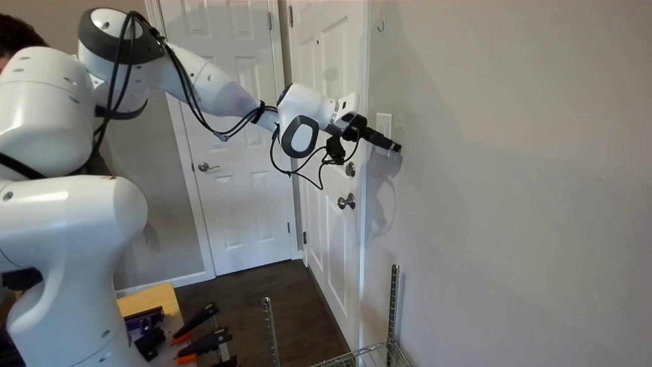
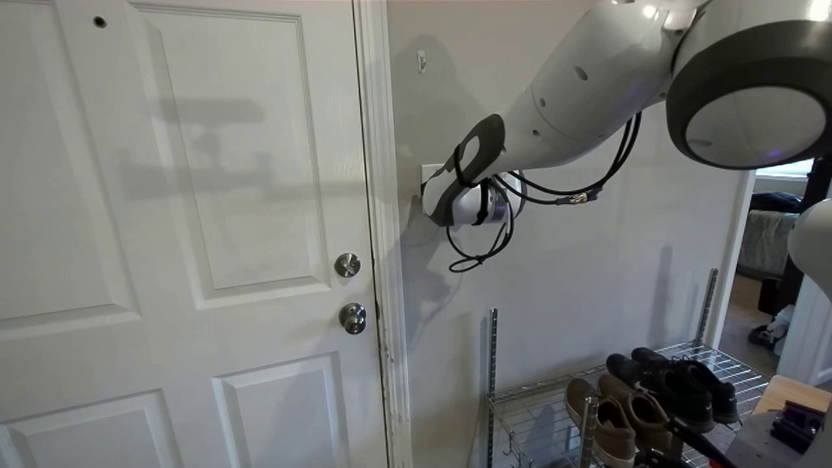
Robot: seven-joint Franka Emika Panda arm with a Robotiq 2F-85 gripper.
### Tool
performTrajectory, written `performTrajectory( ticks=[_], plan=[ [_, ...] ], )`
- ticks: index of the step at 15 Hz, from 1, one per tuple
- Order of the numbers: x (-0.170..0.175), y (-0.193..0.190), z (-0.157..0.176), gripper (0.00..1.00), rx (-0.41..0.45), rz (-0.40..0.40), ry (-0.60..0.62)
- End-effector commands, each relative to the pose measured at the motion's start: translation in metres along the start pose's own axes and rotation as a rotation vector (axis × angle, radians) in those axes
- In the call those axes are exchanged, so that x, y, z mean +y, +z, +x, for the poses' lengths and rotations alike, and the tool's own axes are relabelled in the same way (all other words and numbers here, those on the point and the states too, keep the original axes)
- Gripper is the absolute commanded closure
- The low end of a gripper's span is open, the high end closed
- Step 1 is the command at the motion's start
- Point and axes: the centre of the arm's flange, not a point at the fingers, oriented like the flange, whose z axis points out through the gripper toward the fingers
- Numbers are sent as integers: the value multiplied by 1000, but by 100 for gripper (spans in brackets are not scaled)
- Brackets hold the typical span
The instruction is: Turn off the light
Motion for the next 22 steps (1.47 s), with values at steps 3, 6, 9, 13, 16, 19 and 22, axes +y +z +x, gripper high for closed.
performTrajectory(
  ticks=[3, 6, 9, 13, 16, 19, 22],
  plan=[
    [1, -11, -11, 0, -17, 24, -27],
    [0, -25, -31, 0, -23, 17, -21],
    [0, -35, -49, 0, -22, 13, -33],
    [3, -41, -53, 0, 10, 38, -63],
    [3, -41, -43, 0, 51, 51, -73],
    [6, -43, -33, 0, 70, 36, -64],
    [11, -40, -31, 0, 64, 28, -51]
  ],
)
